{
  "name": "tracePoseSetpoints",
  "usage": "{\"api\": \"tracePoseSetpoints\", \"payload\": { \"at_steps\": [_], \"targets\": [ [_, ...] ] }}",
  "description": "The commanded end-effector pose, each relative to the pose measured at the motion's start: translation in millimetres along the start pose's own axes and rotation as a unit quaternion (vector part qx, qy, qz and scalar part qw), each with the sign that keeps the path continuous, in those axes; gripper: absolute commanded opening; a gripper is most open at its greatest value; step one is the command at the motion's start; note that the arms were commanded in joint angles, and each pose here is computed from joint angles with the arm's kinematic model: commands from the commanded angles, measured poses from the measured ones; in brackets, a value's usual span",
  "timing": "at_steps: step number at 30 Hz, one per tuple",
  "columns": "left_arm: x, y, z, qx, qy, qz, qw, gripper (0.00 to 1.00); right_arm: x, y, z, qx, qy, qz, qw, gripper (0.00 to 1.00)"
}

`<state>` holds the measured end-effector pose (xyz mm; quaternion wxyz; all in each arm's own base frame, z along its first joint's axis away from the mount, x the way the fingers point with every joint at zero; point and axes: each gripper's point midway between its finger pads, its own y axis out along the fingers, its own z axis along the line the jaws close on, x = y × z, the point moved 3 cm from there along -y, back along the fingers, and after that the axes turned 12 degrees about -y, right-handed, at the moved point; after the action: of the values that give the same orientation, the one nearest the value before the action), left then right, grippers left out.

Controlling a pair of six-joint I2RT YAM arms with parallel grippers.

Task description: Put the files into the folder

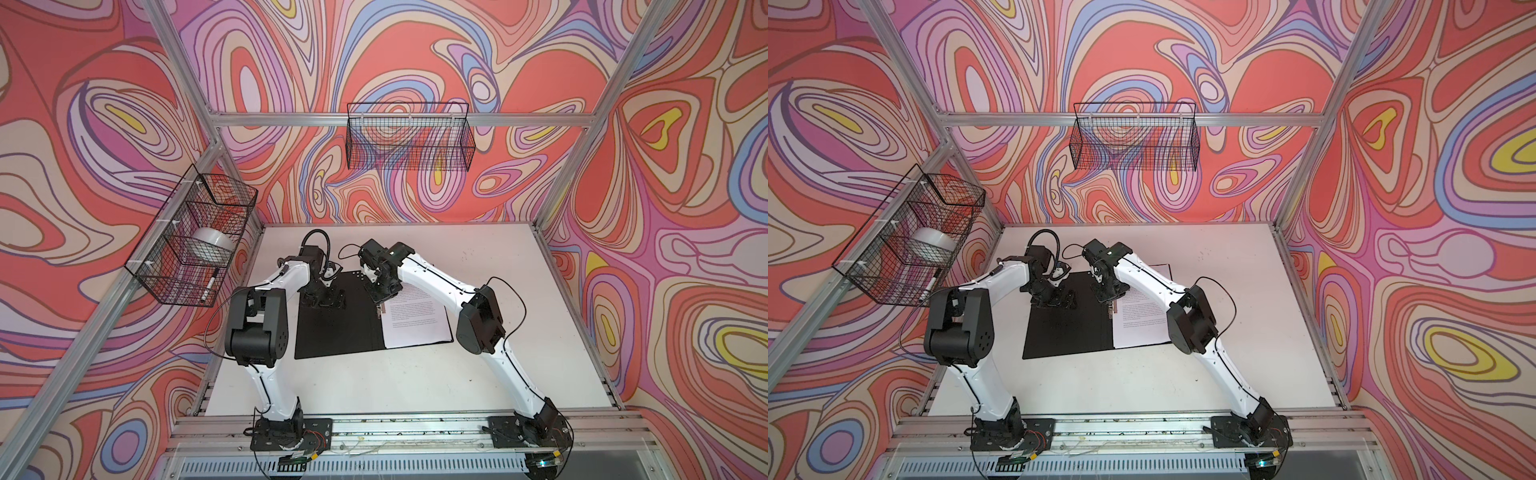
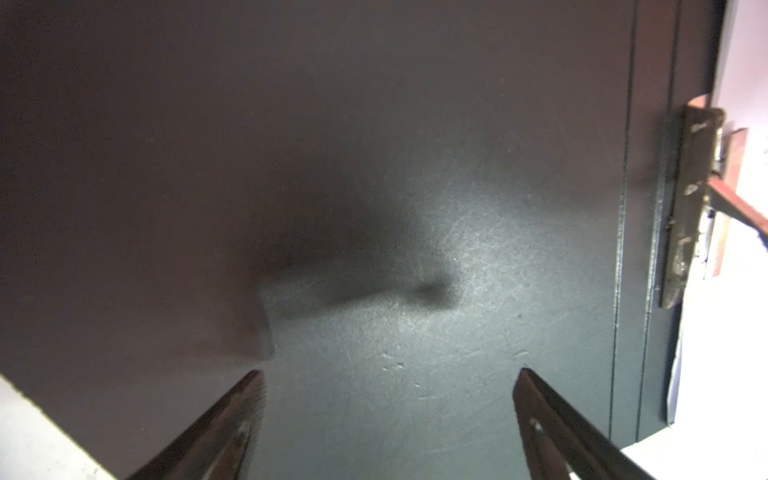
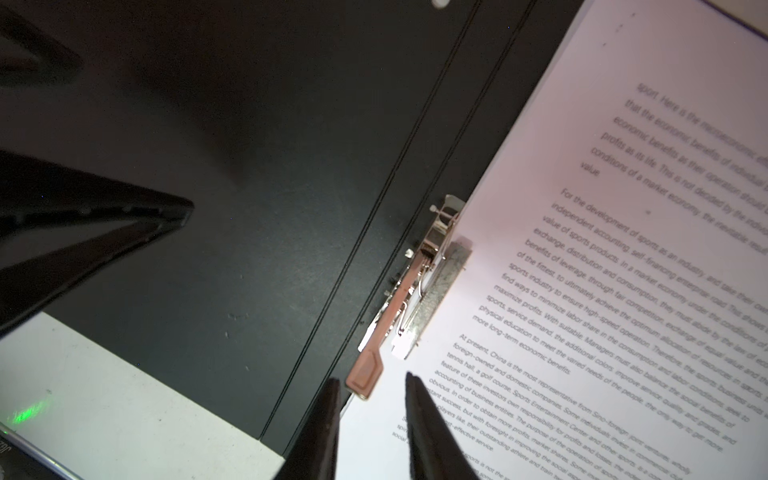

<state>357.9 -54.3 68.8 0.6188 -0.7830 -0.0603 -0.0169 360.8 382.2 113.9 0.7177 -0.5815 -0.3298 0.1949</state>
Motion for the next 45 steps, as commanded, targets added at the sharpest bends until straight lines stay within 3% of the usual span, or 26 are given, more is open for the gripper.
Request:
{"api": "tracePoseSetpoints", "payload": {
  "at_steps": [1, 7, 13, 45],
  "targets": [
    [-2.0, -1.8, 1.3, 0.002, 0.003, 0.009, 1.000, 0.93, 12.0, -15.0, 9.5, 0.019, -0.010, -0.030, 0.999, 0.29],
    [-0.6, -3.6, 0.7, 0.002, 0.005, 0.005, 1.000, 0.93, 16.7, -18.5, 10.5, 0.021, -0.008, -0.042, 0.999, 0.28],
    [-2.4, -1.8, -0.1, -0.003, 0.005, 0.011, 1.000, 0.93, 13.2, -7.8, 1.6, -0.006, -0.009, -0.023, 1.000, 0.23],
    [-5.2, 4.7, 0.6, -0.006, 0.005, 0.021, 1.000, 0.92, -5.2, 11.1, 2.3, 0.004, -0.012, 0.028, 1.000, 0.07]
  ]
}}
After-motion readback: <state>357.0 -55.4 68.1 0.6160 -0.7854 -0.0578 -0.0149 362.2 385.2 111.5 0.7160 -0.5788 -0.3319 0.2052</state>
